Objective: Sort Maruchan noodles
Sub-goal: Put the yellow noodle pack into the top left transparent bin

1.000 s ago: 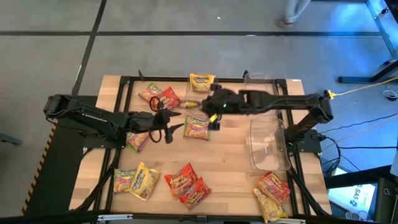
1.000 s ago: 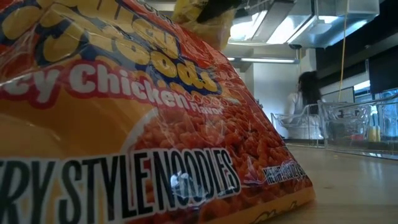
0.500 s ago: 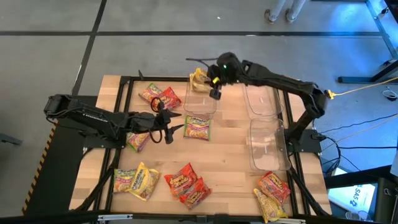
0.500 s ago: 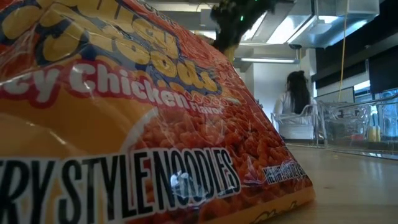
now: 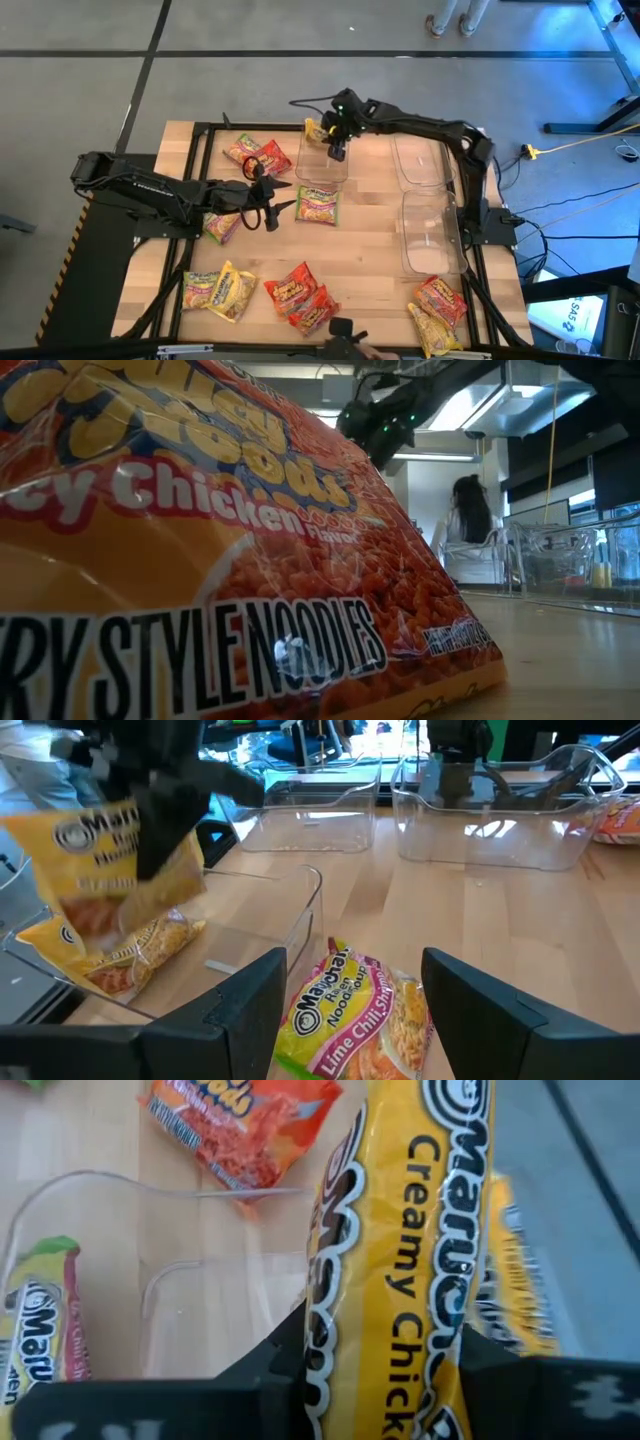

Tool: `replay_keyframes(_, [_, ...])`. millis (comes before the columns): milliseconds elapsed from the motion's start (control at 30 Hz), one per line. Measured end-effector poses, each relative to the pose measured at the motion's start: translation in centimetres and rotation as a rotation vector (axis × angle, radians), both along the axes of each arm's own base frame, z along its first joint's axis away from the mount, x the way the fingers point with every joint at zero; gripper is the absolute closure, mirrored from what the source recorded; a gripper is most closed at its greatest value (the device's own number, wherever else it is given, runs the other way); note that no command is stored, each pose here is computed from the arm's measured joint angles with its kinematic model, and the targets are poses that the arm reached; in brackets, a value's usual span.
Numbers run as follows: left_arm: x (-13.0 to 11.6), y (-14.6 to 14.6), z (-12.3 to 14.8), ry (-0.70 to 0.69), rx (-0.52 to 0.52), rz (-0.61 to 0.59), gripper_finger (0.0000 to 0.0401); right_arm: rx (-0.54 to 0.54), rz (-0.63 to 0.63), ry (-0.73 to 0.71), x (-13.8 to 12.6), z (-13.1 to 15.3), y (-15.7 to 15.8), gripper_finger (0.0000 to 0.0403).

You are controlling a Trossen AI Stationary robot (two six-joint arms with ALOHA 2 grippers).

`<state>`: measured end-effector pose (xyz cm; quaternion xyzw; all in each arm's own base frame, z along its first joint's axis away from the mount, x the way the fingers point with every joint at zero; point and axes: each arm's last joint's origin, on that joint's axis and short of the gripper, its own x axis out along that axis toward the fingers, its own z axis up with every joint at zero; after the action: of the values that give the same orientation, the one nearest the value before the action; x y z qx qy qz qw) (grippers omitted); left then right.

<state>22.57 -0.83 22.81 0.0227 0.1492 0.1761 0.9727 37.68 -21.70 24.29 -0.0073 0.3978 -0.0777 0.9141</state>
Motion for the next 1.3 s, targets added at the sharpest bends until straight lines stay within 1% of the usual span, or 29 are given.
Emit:
replay_keyframes(433, [0.0,0.0,0.0,0.0,0.0,0.0,0.0174,0.063,0.007,0.089,1.3,-5.0,-0.7,0.0308])
replay_keyframes(767, [0.0,0.0,0.0,0.0,-0.001,0.0,0.0174,0.086,0.0,0.118,1.6,-6.7,-0.9,0.0305])
replay_keyframes(867, [0.0,0.0,0.0,0.001,-0.001,0.0,0.0174,0.087,-0.009,0.107,1.7,-6.7,-0.9,0.0288])
replay_keyframes(1000, [0.0,0.0,0.0,0.0,-0.001,0.0,0.0174,0.074,-0.012,0.087,1.9,-6.6,-1.1,0.0243])
replay_keyframes(1133, [0.0,0.0,0.0,0.001,-0.001,0.0,0.0174,0.038,-0.029,0.105,1.8,-6.6,-1.2,0.0204])
replay_keyframes(1300, [0.0,0.0,0.0,0.001,-0.001,0.0,0.0174,-0.027,-0.06,0.134,1.7,-6.5,-1.3,0.0184])
